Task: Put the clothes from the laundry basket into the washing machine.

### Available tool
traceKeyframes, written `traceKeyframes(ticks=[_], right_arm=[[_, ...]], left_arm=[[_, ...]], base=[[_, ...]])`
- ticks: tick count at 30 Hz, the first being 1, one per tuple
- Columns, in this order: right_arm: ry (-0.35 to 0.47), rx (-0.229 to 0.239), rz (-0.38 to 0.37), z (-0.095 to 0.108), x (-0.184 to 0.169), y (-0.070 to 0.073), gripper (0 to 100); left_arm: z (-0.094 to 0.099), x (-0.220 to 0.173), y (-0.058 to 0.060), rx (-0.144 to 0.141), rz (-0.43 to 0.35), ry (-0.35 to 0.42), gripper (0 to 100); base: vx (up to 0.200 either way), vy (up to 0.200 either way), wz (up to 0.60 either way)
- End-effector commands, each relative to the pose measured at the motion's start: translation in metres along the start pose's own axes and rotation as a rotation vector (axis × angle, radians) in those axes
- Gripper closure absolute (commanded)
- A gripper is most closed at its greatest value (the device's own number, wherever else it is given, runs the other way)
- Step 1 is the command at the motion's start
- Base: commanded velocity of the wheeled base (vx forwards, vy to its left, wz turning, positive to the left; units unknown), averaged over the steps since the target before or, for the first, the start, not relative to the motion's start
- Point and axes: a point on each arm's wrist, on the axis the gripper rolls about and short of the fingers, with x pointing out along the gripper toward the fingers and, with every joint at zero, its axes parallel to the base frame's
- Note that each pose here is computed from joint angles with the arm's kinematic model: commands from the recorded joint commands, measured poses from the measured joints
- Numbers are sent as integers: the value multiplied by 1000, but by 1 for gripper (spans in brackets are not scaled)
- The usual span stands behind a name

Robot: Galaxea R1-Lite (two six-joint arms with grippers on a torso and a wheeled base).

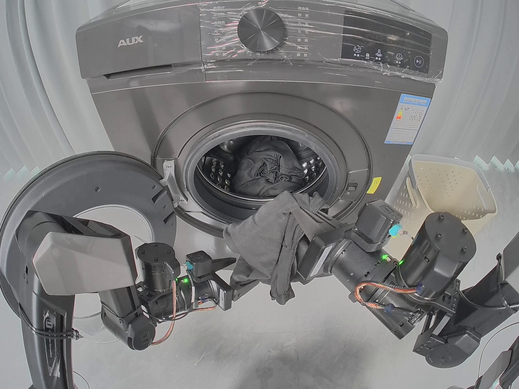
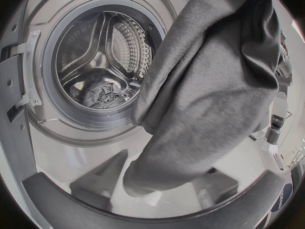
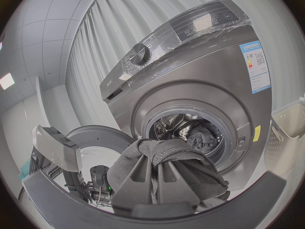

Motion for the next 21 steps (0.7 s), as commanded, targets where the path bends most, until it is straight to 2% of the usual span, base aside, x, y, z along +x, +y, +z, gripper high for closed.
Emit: traceKeyframes(ticks=[1,6,8,10,14,17,20,21], right_arm=[[-2,0,0,0,0,0,100],[-1,-1,-5,0,1,-2,100],[2,-4,-15,-1,2,-4,100],[12,-10,-28,-3,3,-8,100],[25,-19,-54,-8,7,-16,100],[41,-25,-59,-15,10,-18,100],[55,-29,-54,-20,12,-19,100],[70,-33,-56,-26,14,-21,100]], left_arm=[[3,-2,-2,3,-4,-4,100],[8,-9,-11,11,-24,-3,100],[12,-20,-21,11,-44,6,100],[17,-32,-26,19,-47,9,100],[23,-52,-33,18,-52,16,100],[27,-81,-44,15,-58,37,100],[29,-94,-50,16,-68,40,100],[34,-101,-56,22,-79,26,100]], base=[[0,0,0],[0,0,0],[0,0,0],[0,0,0],[0,0,0],[0,0,0],[0,0,0],[0,0,0]])
